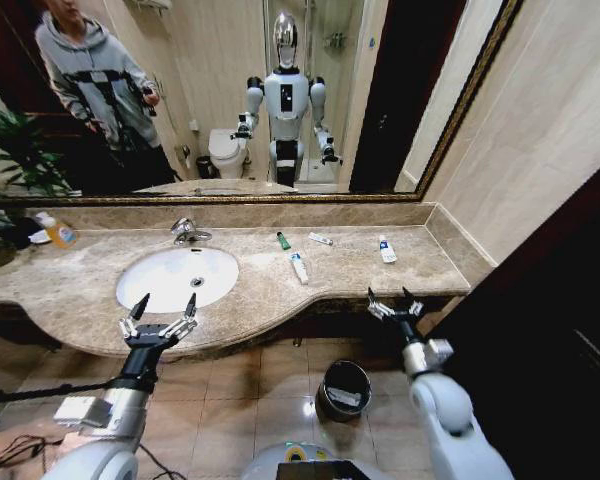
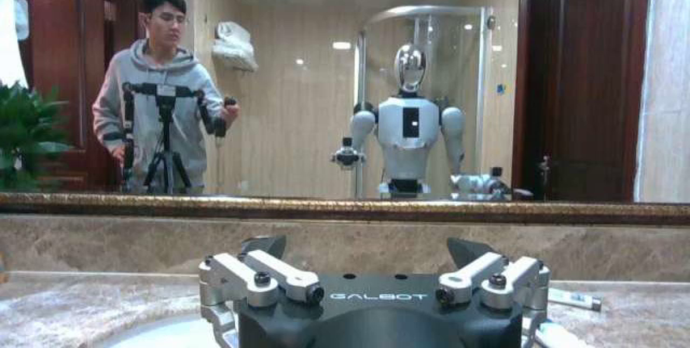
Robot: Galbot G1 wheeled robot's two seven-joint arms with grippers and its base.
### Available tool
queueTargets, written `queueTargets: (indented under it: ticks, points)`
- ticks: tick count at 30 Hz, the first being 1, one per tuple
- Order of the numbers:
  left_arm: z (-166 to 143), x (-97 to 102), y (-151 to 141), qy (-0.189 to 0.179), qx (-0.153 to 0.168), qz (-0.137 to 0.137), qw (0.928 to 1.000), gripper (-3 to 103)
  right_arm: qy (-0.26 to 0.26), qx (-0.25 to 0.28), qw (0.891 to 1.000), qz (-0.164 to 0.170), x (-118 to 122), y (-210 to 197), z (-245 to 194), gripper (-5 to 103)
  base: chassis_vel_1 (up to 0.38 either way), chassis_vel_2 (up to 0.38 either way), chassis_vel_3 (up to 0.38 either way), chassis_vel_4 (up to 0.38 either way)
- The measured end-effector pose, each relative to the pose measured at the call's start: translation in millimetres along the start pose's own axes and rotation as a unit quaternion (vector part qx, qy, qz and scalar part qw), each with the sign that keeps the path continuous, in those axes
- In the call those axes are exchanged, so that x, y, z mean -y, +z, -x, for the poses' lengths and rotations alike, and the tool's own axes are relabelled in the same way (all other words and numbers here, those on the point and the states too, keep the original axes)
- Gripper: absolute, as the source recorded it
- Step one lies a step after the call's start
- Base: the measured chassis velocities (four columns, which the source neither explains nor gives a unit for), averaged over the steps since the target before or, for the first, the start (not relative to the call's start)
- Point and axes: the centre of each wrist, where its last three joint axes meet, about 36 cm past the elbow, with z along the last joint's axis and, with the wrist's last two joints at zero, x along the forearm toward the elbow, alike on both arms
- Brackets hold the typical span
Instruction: Pick up the trash from the sink and place it in the trash bin.
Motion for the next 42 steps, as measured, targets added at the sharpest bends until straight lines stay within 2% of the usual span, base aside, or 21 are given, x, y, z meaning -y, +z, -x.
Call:
queueTargets:
  ticks: [3, 8, 11, 18, 27, 40, 42]
  points:
    - [0.0, 0.0, 0.0, 0.000, 0.000, 0.000, 1.0000, 100, 0.009, -0.009, 1.000, 0.004, 10.9, -4.5, 47.6, 85, 0.000, 0.000, 0.000, 0.000]
    - [0.0, 0.0, 0.0, 0.000, 0.000, 0.000, 1.0000, 100, 0.021, -0.030, 0.999, -0.005, 25.8, -1.4, 82.6, 89, 0.000, 0.000, 0.000, 0.000]
    - [0.0, 0.0, 0.0, 0.000, 0.000, 0.000, 1.0000, 100, 0.037, -0.055, 0.998, -0.013, 38.4, 3.3, 104.8, 97, 0.000, 0.000, 0.000, 0.000]
    - [0.0, 0.0, 0.0, 0.000, 0.000, 0.000, 1.0000, 100, 0.056, -0.069, 0.996, -0.016, 50.6, 4.6, 128.6, 99, 0.000, 0.000, 0.000, 0.000]
    - [0.0, 0.0, 0.0, 0.000, 0.000, 0.000, 1.0000, 100, 0.073, -0.085, 0.994, 0.004, 56.9, 13.5, 158.6, 101, 0.000, 0.000, 0.000, 0.000]
    - [0.0, 0.0, 0.0, 0.000, 0.000, 0.000, 1.0000, 100, 0.095, -0.093, 0.991, 0.027, 60.0, 29.7, 178.1, 95, 0.000, 0.000, 0.000, 0.000]
    - [0.0, 0.0, 0.0, 0.000, 0.000, 0.000, 1.0000, 100, 0.096, -0.096, 0.990, 0.028, 61.3, 33.7, 179.4, 88, 0.000, 0.000, 0.000, 0.000]
